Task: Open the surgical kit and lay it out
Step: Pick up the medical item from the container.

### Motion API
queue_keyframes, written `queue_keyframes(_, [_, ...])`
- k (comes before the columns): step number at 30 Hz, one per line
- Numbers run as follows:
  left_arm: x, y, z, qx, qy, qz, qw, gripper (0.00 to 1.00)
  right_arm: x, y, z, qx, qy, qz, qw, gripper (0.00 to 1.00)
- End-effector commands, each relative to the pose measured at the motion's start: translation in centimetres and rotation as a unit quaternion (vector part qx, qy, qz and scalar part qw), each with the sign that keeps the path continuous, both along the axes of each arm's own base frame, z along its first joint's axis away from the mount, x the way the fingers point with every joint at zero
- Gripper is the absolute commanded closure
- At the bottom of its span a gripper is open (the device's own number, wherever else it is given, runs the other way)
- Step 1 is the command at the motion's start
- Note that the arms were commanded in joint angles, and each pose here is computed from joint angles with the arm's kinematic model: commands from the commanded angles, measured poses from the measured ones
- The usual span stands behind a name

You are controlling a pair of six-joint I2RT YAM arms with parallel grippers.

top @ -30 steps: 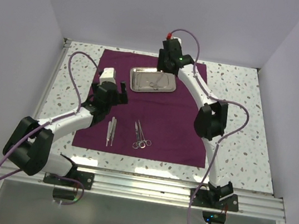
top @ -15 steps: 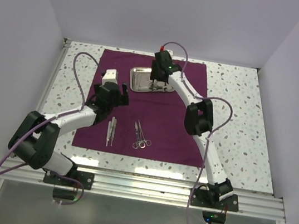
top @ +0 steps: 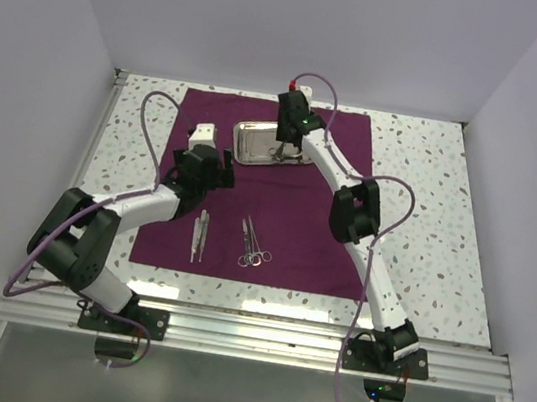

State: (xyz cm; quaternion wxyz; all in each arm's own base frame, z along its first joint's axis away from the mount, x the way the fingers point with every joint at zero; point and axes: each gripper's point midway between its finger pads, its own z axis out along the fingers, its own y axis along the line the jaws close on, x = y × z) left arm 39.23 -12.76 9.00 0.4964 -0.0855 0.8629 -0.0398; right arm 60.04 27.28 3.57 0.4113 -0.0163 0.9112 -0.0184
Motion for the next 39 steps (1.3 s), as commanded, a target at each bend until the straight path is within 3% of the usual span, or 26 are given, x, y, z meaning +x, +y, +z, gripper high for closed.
queue_keyframes(1, [2.1,-0.8,2.3,-0.015,-0.041,-0.006,0.999,0.01,-1.2,-4.0,-2.6,-0.043,0.051,-0.024,0.998,0.47])
queue_keyframes(5, [2.3,-0.9,2.2,-0.012,-0.039,-0.008,0.999,0.00,-0.6,-4.0,-2.2,-0.030,0.042,-0.029,0.998,0.52])
queue_keyframes(9, [2.3,-0.7,2.2,-0.008,-0.040,-0.005,0.999,0.00,-0.1,-5.0,-1.6,-0.014,0.042,-0.048,0.998,0.64])
queue_keyframes(13, [2.4,-0.7,2.0,-0.007,-0.039,-0.004,0.999,0.01,-1.4,-6.1,-3.1,0.023,0.089,-0.059,0.994,0.76])
queue_keyframes(17, [2.7,-0.9,1.4,-0.007,-0.032,-0.008,0.999,0.01,-2.5,-4.7,-4.4,0.044,0.113,-0.042,0.992,0.78])
queue_keyframes(23, [2.6,-0.8,1.1,-0.003,-0.028,-0.007,1.000,0.01,-2.2,-3.0,-5.6,0.062,0.116,-0.027,0.991,0.76])
queue_keyframes(26, [2.6,-0.6,1.3,-0.002,-0.029,-0.005,1.000,0.01,-1.9,-2.5,-5.1,0.068,0.109,-0.019,0.992,0.62])
queue_keyframes(27, [2.6,-0.7,1.4,-0.003,-0.031,-0.005,1.000,0.00,-1.7,-2.5,-4.8,0.069,0.106,-0.016,0.992,0.52])
queue_keyframes(29, [2.6,-0.7,1.1,-0.002,-0.028,-0.005,1.000,0.01,-1.7,-2.4,-4.8,0.066,0.105,-0.010,0.992,0.50])
queue_keyframes(34, [2.8,-0.7,0.6,0.000,-0.023,-0.006,1.000,0.00,-2.8,-2.2,-6.4,0.065,0.135,0.000,0.989,0.72])
queue_keyframes(36, [2.8,-0.8,0.4,0.000,-0.021,-0.007,1.000,0.01,-3.3,-2.2,-7.7,0.064,0.150,0.003,0.987,0.77])
queue_keyframes(39, [2.8,-0.7,0.2,0.000,-0.019,-0.008,1.000,0.01,-3.6,-2.2,-8.7,0.065,0.164,0.005,0.984,0.94])
